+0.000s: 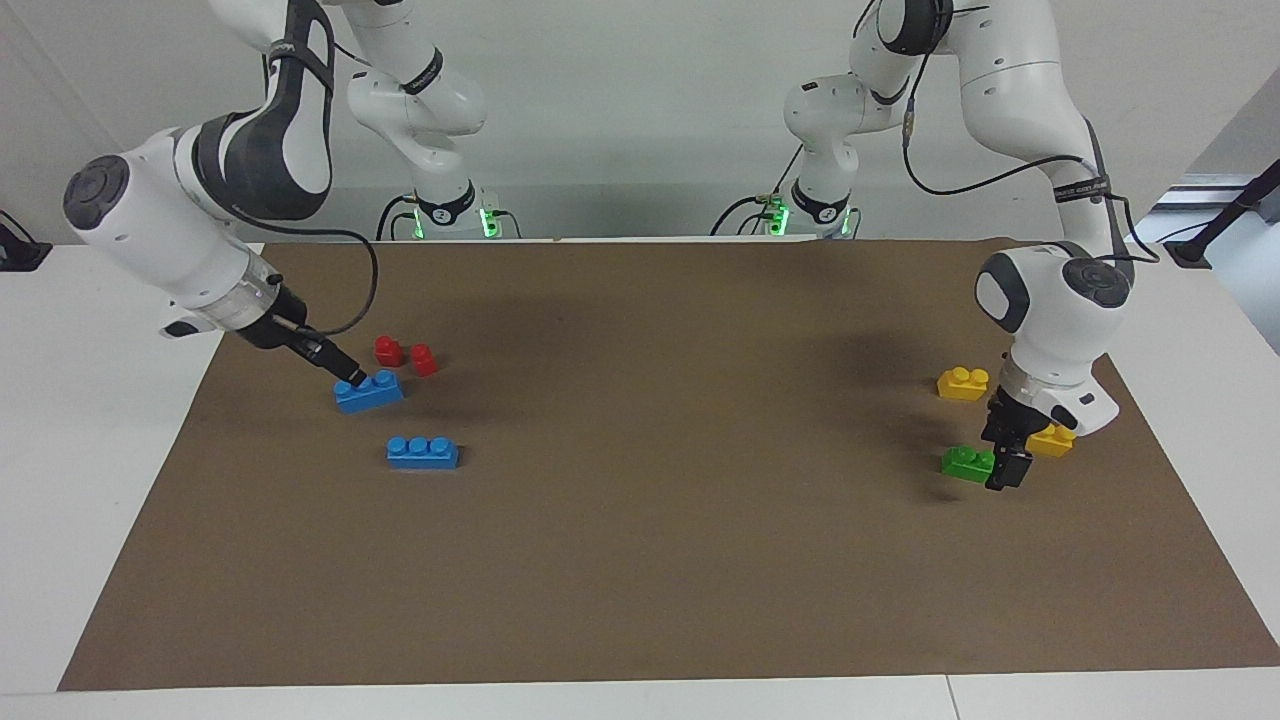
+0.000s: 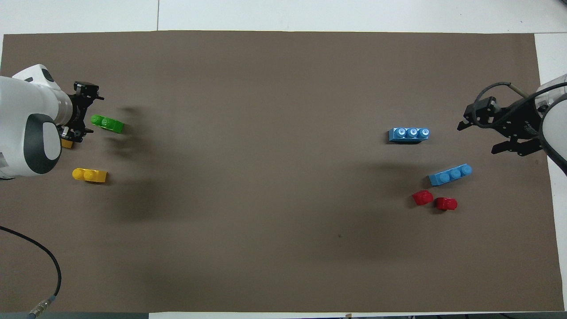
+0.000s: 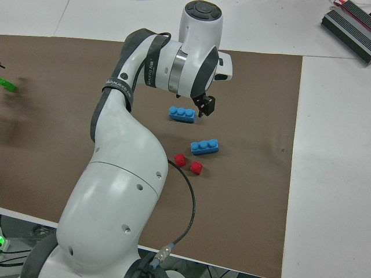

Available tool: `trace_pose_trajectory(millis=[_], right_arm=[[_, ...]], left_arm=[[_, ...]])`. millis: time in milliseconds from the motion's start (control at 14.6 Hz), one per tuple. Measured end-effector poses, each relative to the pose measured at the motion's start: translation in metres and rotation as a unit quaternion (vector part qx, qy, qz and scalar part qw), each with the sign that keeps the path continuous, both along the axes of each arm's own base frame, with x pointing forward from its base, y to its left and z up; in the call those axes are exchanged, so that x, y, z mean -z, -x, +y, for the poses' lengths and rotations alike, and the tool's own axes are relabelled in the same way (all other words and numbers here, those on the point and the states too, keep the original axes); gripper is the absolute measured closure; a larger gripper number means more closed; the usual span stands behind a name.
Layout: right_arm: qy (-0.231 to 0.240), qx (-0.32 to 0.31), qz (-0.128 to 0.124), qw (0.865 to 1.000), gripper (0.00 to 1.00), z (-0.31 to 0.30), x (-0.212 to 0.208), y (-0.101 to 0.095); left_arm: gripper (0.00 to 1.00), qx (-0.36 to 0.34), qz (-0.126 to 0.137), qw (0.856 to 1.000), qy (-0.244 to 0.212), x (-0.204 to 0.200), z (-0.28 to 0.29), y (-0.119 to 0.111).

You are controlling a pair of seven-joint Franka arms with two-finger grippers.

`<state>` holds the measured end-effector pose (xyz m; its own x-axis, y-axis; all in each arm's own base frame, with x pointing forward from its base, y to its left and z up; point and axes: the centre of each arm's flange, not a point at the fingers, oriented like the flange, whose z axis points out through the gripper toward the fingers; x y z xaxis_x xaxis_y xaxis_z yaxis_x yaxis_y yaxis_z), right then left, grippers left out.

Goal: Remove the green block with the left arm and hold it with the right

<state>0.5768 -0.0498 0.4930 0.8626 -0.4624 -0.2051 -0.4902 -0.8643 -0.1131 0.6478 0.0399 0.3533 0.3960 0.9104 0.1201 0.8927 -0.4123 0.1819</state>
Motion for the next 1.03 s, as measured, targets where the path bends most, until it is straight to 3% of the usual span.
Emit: trace_pose_trajectory(millis=[205,478,1025], right_arm=[[0.017,-0.091,-0.023,0.995,0.0,0.009,-0.045,0.022],[0.054,-0.17,-0.033,0.983,0.0,0.051,-0.082,0.041],[0.075,-0.203,-0.047,0.975,0.0,0.046,-0.108,0.03]], left_arm=[[0.0,0.008,-0.006,1.0,-0.003,-0.036,-0.006,0.002],[0.0,0.094,0.021,0.995,-0.028,-0.089,-0.014,0.0],[0.0,0.303,0.035,0.949,-0.073,-0.158,-0.026,0.019]])
